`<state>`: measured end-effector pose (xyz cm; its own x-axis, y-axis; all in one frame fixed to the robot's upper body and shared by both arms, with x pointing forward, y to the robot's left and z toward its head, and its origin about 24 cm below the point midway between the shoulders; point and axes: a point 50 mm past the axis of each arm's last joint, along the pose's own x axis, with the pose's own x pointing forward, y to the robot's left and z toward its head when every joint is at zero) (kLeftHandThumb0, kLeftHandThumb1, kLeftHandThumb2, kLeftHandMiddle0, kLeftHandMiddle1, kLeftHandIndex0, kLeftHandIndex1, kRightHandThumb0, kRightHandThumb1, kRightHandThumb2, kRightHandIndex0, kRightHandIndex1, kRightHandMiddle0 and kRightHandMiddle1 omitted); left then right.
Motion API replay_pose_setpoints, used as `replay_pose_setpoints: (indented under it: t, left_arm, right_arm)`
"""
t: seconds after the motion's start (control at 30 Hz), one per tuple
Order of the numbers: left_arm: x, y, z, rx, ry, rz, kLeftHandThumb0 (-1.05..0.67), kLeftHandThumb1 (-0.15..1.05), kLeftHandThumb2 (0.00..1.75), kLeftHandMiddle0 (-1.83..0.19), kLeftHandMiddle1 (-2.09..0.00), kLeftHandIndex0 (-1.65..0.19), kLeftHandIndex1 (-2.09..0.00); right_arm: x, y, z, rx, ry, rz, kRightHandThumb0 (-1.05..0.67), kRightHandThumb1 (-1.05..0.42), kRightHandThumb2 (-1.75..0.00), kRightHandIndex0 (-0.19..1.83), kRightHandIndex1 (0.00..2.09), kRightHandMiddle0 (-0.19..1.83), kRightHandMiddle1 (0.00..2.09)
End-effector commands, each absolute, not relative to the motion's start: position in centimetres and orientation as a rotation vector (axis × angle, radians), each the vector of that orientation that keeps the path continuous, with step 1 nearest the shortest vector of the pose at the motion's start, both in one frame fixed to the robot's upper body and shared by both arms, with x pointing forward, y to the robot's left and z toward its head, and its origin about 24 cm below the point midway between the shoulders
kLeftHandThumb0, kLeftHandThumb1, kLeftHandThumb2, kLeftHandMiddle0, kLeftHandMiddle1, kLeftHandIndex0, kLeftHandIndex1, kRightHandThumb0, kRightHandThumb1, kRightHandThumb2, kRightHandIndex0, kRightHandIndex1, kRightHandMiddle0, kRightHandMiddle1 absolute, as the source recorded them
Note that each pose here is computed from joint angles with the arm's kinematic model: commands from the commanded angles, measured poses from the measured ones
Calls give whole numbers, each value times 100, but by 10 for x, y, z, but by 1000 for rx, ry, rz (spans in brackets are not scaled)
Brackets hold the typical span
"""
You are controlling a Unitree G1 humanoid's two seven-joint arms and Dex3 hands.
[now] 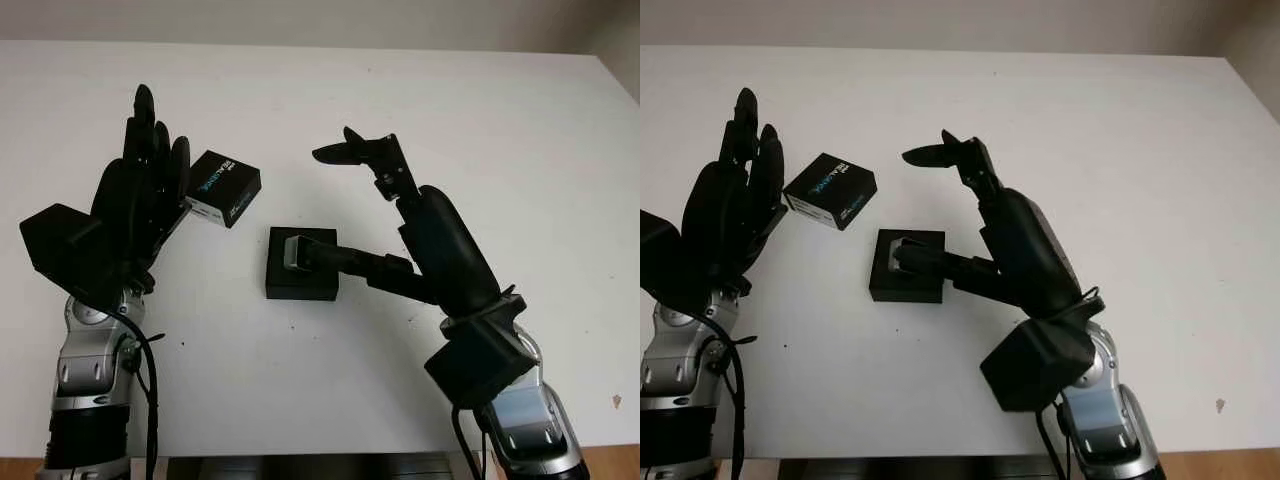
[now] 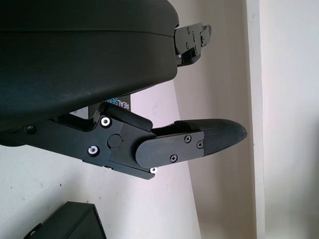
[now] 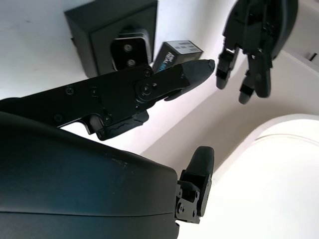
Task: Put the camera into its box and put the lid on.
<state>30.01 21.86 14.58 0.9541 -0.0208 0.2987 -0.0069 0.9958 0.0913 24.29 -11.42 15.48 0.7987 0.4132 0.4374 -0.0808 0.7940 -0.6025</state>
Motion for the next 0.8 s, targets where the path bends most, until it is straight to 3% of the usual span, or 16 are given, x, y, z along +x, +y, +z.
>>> replay_pose_setpoints:
  t: [0.0,0.17,0.37,0.77]
  left_arm:
    - [298,217,150,110,-321,-6,-69,105,57,19,0,19,0]
    - [298,217,151,110,-325,-12,-69,105,58,19,0,19,0]
    - [298,216,151,112,-327,-14,-68,105,58,19,0,19,0]
    - [299,217,151,100,-325,-13,-69,105,56,19,0,19,0]
  right_arm:
    - [238,-115,157,-629,-626,270,-56,-97,-4,12,13,-9,108]
    - [241,-111,150,-764,-672,225,-56,-95,-5,14,13,-3,103]
    - [250,-103,134,-868,-735,166,-58,-93,-5,15,13,-4,115]
    - [257,-94,127,-893,-693,170,-59,-93,-5,17,15,0,129]
